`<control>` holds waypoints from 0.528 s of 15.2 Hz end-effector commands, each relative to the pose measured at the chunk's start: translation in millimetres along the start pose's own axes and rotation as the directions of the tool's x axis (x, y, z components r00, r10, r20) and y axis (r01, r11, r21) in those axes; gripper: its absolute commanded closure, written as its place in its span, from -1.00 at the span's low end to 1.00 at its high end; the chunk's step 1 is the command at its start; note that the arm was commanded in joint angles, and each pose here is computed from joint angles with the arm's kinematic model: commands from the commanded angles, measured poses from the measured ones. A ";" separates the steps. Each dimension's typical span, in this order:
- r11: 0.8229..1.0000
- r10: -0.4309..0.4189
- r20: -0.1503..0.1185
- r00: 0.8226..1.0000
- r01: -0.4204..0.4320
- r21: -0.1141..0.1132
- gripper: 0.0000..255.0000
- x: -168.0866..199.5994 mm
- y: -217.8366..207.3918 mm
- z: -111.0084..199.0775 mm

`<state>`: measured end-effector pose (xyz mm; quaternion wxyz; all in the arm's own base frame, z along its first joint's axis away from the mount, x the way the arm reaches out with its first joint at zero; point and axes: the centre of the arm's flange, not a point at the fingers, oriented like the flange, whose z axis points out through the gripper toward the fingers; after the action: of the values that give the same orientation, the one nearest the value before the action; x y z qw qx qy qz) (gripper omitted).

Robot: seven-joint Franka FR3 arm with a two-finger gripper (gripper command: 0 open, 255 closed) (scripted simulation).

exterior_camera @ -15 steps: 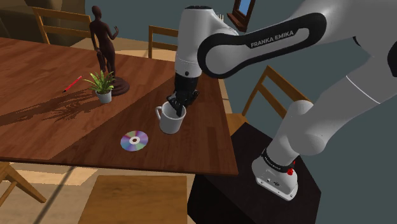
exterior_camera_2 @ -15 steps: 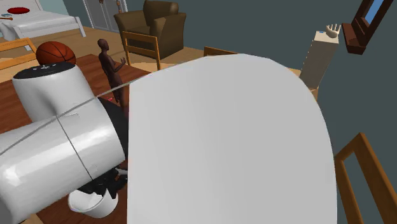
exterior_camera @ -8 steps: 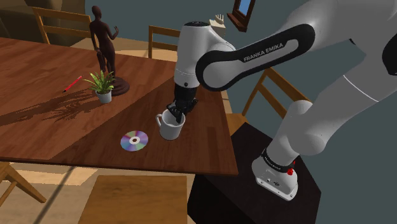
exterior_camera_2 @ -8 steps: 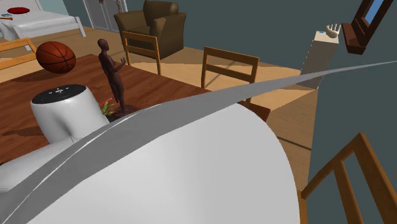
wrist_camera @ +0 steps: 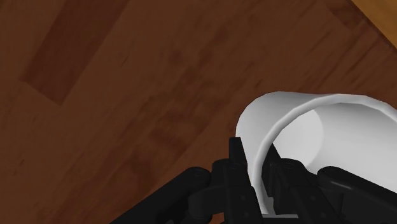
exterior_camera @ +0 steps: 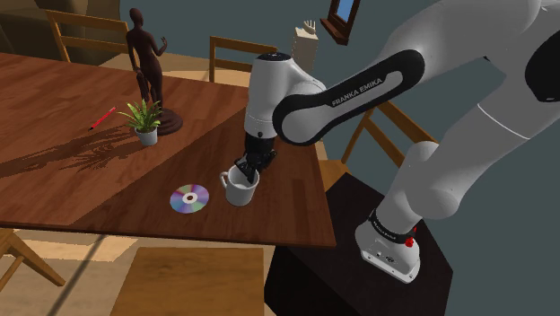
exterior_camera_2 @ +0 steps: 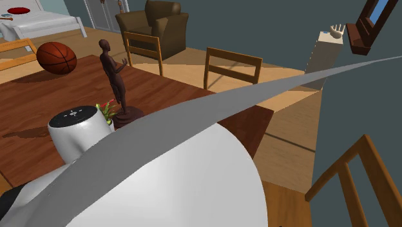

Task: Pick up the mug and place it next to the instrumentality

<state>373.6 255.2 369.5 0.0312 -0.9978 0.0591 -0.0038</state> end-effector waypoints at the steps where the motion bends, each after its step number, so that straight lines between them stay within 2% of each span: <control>1: 1.000 0.000 -0.001 1.000 0.000 0.001 1.00 -1.2 0.2 10.3; 8: 1.000 0.000 -0.001 1.000 0.000 0.001 1.00 -1.2 0.2 10.3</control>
<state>372.5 255.7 359.2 0.0313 -0.9978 0.0590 -0.0040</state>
